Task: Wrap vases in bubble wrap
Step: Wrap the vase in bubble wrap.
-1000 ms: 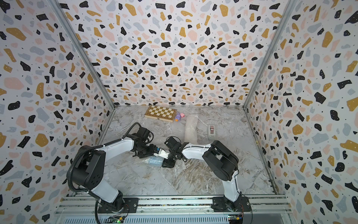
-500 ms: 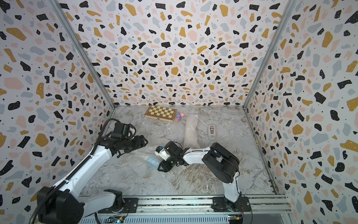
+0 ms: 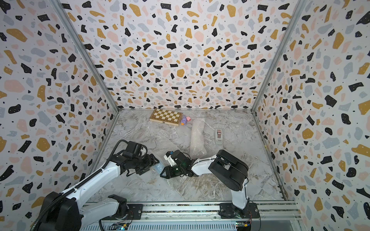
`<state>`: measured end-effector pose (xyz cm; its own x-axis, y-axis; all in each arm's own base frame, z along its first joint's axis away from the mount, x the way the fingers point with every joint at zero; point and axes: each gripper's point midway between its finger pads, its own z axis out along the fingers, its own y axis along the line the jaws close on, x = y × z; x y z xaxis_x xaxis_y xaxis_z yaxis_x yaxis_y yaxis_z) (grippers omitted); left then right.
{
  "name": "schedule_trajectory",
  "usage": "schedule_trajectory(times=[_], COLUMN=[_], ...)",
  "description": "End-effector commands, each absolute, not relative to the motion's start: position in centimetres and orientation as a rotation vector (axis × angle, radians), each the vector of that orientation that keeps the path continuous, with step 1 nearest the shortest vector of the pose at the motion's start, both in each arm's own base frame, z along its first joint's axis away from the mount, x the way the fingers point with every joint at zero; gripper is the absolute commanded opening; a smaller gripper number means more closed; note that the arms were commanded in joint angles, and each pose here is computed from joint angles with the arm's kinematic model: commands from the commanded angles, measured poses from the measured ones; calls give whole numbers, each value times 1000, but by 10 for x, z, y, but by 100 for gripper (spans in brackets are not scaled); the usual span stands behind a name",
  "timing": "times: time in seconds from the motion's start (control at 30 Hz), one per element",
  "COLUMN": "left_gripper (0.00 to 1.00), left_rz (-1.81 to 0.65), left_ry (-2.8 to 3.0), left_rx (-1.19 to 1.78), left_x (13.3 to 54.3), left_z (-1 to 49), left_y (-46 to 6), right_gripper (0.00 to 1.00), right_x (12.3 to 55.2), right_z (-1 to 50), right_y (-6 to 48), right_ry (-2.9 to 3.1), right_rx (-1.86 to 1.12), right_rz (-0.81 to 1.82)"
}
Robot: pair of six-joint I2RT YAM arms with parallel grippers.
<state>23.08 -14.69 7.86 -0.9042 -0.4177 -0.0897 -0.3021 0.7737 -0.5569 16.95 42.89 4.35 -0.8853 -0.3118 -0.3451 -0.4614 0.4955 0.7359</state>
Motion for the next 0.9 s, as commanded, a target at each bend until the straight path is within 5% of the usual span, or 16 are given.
schedule_trajectory(times=[0.0, 0.4, 0.53, 0.87], left_gripper=[76, 64, 63, 62], left_rz=[-820, -667, -645, -635], left_ry=[2692, 2833, 2865, 2921], left_rx=[-620, -584, -518, -459], left_x=[248, 244, 248, 251], left_z=[74, 39, 38, 32], left_y=[-151, -152, -156, -160], right_gripper=[49, 60, 69, 73], right_x=[175, 184, 191, 178], right_z=[54, 69, 66, 84], right_y=[432, 418, 402, 405], right_ry=[2555, 2489, 2509, 2351], right_rx=[-587, -550, -595, -762], right_rz=[1353, 1254, 1023, 556])
